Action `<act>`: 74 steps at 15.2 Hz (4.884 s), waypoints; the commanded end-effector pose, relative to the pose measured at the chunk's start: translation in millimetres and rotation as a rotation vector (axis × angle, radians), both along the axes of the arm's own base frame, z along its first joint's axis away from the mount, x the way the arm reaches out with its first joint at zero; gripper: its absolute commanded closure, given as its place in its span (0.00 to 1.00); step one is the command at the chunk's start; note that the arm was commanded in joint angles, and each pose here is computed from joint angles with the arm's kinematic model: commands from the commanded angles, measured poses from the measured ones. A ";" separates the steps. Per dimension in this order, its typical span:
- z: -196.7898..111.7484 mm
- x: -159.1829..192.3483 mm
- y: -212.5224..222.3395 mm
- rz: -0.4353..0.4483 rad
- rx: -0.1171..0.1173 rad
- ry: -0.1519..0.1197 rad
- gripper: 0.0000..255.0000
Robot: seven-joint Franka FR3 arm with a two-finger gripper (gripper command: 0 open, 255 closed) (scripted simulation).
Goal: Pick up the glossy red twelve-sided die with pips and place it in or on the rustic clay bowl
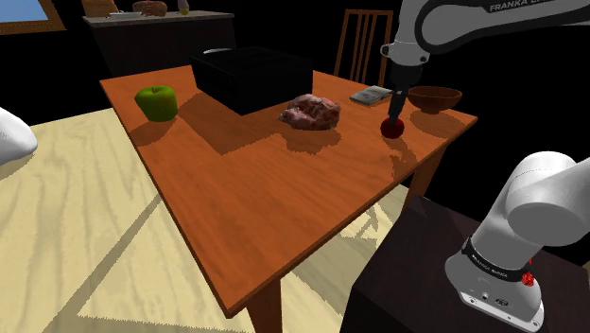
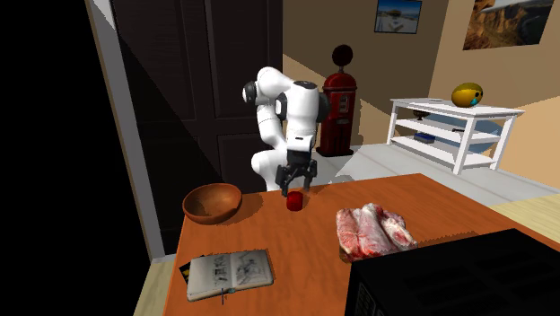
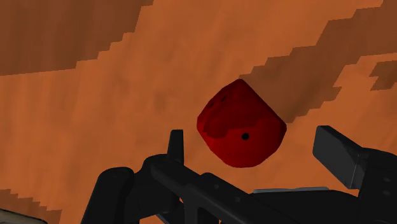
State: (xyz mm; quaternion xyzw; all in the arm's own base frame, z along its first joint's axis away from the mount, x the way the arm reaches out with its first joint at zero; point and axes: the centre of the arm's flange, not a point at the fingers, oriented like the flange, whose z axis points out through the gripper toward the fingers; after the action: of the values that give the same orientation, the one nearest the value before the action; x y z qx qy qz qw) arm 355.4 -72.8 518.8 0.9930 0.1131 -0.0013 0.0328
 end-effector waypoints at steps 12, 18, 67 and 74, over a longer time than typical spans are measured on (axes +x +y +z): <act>-24.4 0.4 -1.9 0.001 0.000 -0.001 1.00; -24.4 0.2 -1.9 0.001 0.000 -0.001 1.00; 129.6 -29.0 -224.3 0.001 0.000 -0.001 1.00; 103.7 -32.9 -253.5 0.001 0.000 -0.001 1.00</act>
State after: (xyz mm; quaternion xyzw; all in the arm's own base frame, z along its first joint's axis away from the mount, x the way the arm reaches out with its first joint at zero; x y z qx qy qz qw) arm 320.7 -325.7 629.0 0.9930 0.1134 -0.0011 0.0327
